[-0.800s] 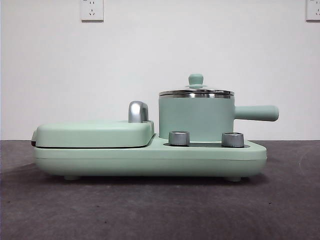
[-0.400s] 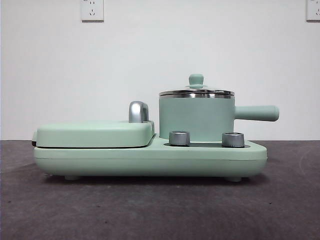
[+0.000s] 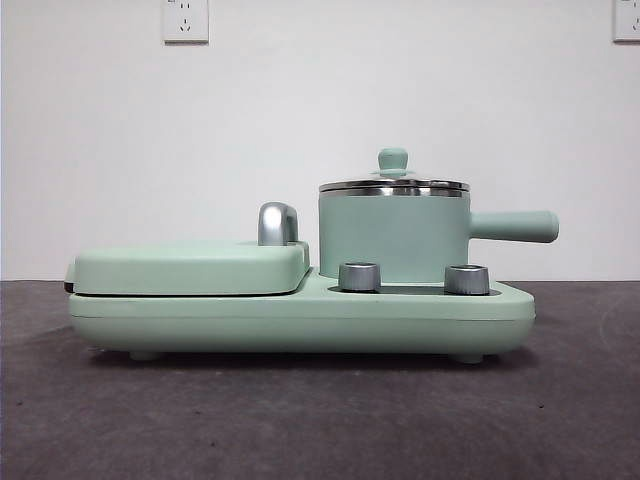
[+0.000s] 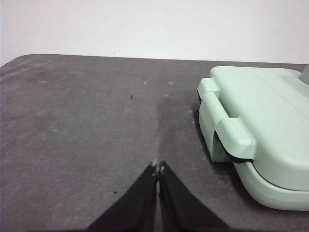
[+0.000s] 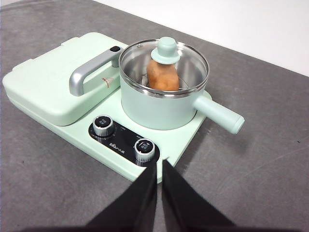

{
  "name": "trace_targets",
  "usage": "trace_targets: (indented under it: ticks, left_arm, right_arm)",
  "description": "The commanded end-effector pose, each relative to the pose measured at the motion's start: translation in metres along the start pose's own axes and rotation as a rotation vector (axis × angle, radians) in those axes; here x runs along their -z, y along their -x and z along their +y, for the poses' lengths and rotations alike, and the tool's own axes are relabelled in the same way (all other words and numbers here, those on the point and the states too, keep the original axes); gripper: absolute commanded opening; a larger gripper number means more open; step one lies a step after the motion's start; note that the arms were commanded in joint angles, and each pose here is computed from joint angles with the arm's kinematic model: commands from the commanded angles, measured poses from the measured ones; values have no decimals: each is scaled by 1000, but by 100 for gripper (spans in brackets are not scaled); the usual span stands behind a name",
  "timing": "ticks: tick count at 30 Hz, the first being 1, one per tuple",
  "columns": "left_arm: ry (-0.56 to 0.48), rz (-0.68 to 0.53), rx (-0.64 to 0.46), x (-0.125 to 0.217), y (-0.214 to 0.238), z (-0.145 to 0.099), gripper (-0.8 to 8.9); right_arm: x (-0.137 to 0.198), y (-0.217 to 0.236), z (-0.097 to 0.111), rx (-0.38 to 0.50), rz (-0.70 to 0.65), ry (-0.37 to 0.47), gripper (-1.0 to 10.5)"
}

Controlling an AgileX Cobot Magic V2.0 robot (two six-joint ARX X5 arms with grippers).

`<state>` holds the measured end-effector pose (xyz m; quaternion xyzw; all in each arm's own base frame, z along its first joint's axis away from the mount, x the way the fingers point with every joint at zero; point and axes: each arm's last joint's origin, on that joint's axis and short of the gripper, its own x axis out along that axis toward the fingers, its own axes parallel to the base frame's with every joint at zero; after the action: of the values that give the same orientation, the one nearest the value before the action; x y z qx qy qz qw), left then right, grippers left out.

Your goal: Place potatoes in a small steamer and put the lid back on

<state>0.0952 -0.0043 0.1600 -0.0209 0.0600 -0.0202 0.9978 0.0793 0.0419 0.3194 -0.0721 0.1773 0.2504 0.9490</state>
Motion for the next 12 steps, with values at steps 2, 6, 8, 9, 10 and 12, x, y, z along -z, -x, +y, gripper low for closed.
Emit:
trace_targets:
  ticks: [2, 6, 8, 9, 10, 12]
  left_arm:
    - [5, 6, -1, 5, -2, 0, 6]
    - [5, 6, -1, 5, -2, 0, 6]
    - [5, 6, -1, 5, -2, 0, 6]
    - [5, 6, -1, 5, -2, 0, 6]
    - [5, 6, -1, 5, -2, 0, 6]
    - [5, 6, -1, 5, -2, 0, 6]
  right_arm:
    - [-2, 0, 0, -4, -13, -7, 13]
    - [0, 1, -1, 32, -1, 78, 13]
    - [17, -1, -4, 96, 6, 66, 13]
    - [29, -5, -6, 125, 1, 48, 13]
    - [47, -11, -8, 158, -9, 16, 13]
    - [83, -27, -11, 216, -41, -60, 13]
